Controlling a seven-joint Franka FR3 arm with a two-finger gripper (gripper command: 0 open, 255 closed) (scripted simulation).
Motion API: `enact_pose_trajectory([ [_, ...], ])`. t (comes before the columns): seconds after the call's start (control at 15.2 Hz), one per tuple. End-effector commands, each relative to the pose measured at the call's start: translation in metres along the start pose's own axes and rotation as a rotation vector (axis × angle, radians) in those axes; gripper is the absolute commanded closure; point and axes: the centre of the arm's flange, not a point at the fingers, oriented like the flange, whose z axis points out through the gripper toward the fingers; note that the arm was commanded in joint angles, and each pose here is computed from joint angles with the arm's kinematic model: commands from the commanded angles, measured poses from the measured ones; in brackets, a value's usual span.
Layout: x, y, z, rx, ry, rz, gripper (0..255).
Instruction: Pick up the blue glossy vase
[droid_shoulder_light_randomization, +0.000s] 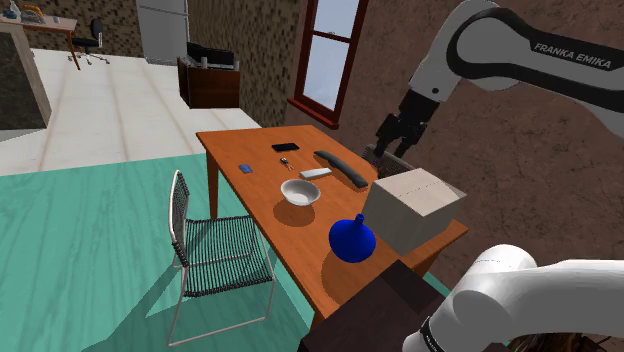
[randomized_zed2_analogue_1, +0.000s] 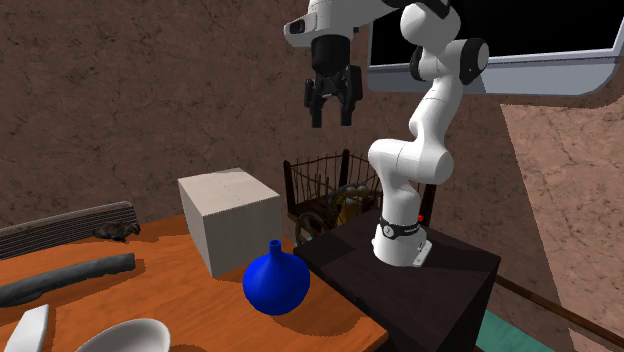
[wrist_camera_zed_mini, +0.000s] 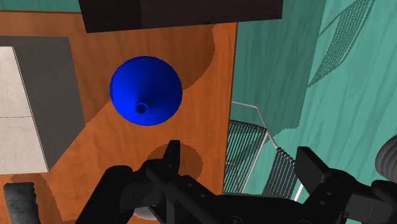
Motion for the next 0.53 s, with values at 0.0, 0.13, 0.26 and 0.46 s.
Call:
enact_pose_trajectory([
  [0.0, 0.000, 0.000, 0.000, 0.000, 0.000, 0.000, 0],
  [0.13, 0.007, 0.009, 0.023, -0.014, -0.008, 0.007, 0],
  [0.26, 0.014, 0.019, 0.046, -0.029, -0.016, 0.013, 0],
  [0.46, 0.024, 0.033, 0.081, -0.050, -0.028, 0.023, 0],
])
